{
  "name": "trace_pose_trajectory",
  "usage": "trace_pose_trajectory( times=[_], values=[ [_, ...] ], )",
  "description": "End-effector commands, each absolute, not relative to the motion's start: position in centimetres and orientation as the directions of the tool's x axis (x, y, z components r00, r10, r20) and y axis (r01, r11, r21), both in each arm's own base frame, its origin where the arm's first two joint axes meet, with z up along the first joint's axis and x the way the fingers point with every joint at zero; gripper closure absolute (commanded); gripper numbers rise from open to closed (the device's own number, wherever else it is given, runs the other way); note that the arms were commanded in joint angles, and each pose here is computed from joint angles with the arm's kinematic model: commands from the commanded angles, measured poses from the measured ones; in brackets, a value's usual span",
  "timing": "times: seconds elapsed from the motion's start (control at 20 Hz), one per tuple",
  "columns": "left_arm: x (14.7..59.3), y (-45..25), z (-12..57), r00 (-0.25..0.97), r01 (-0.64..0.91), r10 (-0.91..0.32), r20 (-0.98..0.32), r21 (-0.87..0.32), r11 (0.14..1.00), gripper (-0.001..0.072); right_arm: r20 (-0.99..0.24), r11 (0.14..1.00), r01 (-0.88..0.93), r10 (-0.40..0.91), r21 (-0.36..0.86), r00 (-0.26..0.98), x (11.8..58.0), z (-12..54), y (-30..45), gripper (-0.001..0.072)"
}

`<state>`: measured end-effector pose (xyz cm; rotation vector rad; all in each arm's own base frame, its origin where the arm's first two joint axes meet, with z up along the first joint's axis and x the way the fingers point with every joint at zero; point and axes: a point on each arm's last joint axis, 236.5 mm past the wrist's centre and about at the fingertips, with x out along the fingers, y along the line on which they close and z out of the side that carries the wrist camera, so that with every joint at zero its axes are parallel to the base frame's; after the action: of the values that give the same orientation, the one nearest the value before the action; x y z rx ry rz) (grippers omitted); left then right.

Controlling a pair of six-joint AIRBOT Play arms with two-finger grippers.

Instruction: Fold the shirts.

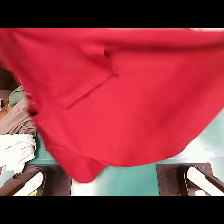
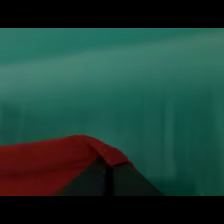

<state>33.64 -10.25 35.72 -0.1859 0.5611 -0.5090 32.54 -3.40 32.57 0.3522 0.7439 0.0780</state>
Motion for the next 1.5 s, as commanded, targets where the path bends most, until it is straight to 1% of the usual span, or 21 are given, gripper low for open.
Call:
trace_pose_trajectory(
  times=[0.0,0.1,0.2,0.25,0.35,0.5,0.65,0.75,0.8,0.9,1.0,1.15,1.25,1.35,1.45],
  values=[
    [38.1,-10.0,22.5,0.455,0.301,-0.548,-0.702,-0.458,0.836,0.0681,-0.906,0.954,0.140,0.195,0.264,0.377,34.8,20.0,-3.5,0.0702],
    [41.3,-9.6,17.7,0.383,0.238,-0.554,-0.739,-0.500,0.832,0.0681,-0.955,0.968,0.121,0.189,0.221,0.230,36.7,14.6,-2.4,0.0702],
    [44.4,-9.2,13.6,0.359,0.193,-0.553,-0.752,-0.520,0.832,0.0681,-0.968,0.977,0.100,0.171,0.191,0.183,39.7,10.6,-1.5,0.0702],
    [45.7,-9.0,11.9,0.358,0.192,-0.550,-0.755,-0.517,0.834,0.0681,-0.968,0.979,0.101,0.155,0.177,0.195,41.5,9.0,-1.3,0.0702],
    [48.4,-8.5,9.2,0.385,0.189,-0.539,-0.749,-0.508,0.840,0.0681,-0.955,0.974,0.125,0.153,0.189,0.255,45.3,6.5,-0.7,0.0702],
    [52.7,-7.6,8.0,0.501,0.188,-0.511,-0.699,-0.488,0.852,0.0681,-0.917,0.960,0.172,0.143,0.220,0.373,50.1,4.6,-0.3,0.0702],
    [56.3,-5.9,9.0,0.639,0.157,-0.441,-0.631,-0.454,0.877,0.0681,-0.859,0.955,0.174,0.127,0.242,0.496,53.6,5.1,0.0,0.0702],
    [57.6,-5.1,9.5,0.690,0.156,-0.407,-0.598,-0.427,0.891,0.0682,-0.817,0.950,0.176,0.117,0.257,0.564,55.2,6.0,-0.2,0.0702],
    [57.8,-5.0,9.5,0.696,0.161,-0.401,-0.596,-0.414,0.896,0.0681,-0.807,0.948,0.180,0.113,0.262,0.579,55.6,6.3,-0.3,0.0702],
    [57.7,-4.7,9.3,0.691,0.177,-0.391,-0.608,-0.383,0.907,0.0681,-0.814,0.949,0.181,0.113,0.259,0.570,55.4,6.1,-0.3,0.0702],
    [56.7,-4.4,8.0,0.649,0.188,-0.375,-0.662,-0.339,0.922,0.0681,-0.843,0.949,0.185,0.124,0.254,0.523,54.2,5.4,0.0,0.0702],
    [52.4,-3.9,4.5,0.469,0.227,-0.354,-0.809,-0.277,0.934,0.0681,-0.927,0.955,0.198,0.140,0.219,0.348,50.1,3.3,0.4,0.0702],
    [49.8,-2.6,2.7,0.358,0.242,-0.301,-0.884,-0.224,0.944,0.0681,-0.950,0.957,0.208,0.138,0.201,0.280,48.1,2.1,0.3,0.0702],
    [48.2,-1.6,1.6,0.291,0.246,-0.258,-0.921,-0.188,0.951,0.0682,-0.964,0.959,0.210,0.141,0.190,0.226,46.1,0.3,0.8,0.0702],
    [47.5,-1.6,0.6,0.261,0.241,-0.257,-0.931,-0.195,0.951,0.0681,-0.968,0.959,0.210,0.148,0.190,0.201,44.8,-1.3,1.5,0.0702]
  ],
)
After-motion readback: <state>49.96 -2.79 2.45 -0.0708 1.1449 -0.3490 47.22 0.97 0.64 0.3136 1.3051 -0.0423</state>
